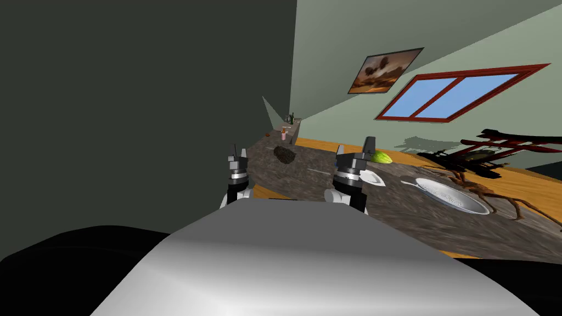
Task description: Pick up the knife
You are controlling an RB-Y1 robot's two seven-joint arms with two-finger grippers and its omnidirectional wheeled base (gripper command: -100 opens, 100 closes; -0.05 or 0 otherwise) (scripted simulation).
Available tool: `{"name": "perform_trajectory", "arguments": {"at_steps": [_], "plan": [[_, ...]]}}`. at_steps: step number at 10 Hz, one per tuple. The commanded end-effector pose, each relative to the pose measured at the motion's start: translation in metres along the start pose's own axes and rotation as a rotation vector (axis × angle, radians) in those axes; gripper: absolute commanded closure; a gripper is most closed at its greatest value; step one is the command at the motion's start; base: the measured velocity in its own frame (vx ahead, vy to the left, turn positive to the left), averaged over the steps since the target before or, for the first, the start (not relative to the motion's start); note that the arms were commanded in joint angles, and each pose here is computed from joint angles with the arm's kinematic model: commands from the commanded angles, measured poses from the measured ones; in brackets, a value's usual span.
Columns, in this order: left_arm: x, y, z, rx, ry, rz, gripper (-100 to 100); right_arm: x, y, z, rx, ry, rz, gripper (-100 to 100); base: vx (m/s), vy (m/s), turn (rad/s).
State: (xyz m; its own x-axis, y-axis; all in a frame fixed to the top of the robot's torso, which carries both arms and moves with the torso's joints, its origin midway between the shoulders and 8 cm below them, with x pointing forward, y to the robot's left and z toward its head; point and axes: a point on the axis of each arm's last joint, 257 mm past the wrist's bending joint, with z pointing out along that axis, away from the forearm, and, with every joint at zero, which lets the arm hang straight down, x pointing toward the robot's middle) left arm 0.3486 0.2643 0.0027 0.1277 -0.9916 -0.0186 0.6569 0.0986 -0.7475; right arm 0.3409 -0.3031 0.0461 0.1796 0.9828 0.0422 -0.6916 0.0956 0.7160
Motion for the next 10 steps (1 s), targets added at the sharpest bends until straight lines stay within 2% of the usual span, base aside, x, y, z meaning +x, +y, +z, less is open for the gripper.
{"name": "perform_trajectory", "arguments": {"at_steps": [1, 5, 6, 10], "plan": [[0.000, 0.000, 0.000, 0.000, 0.000, 0.000, 0, 0.007, 0.005, 0.005, -0.019, 0.043, -0.017, -100, -0.010, -0.016, 0.131], [0.000, 0.000, 0.000, 0.000, 0.000, 0.000, 0, 0.030, 0.015, 0.018, -0.072, 0.166, -0.073, -100, -0.011, -0.051, 0.154], [0.000, 0.000, 0.000, 0.000, 0.000, 0.000, 0, 0.031, 0.015, 0.018, -0.072, 0.175, -0.077, -100, -0.007, -0.041, 0.054], [0.000, 0.000, 0.000, 0.000, 0.000, 0.000, 0, 0.055, 0.017, 0.022, -0.111, 0.307, -0.140, -100, -0.024, -0.035, 0.133]]}}
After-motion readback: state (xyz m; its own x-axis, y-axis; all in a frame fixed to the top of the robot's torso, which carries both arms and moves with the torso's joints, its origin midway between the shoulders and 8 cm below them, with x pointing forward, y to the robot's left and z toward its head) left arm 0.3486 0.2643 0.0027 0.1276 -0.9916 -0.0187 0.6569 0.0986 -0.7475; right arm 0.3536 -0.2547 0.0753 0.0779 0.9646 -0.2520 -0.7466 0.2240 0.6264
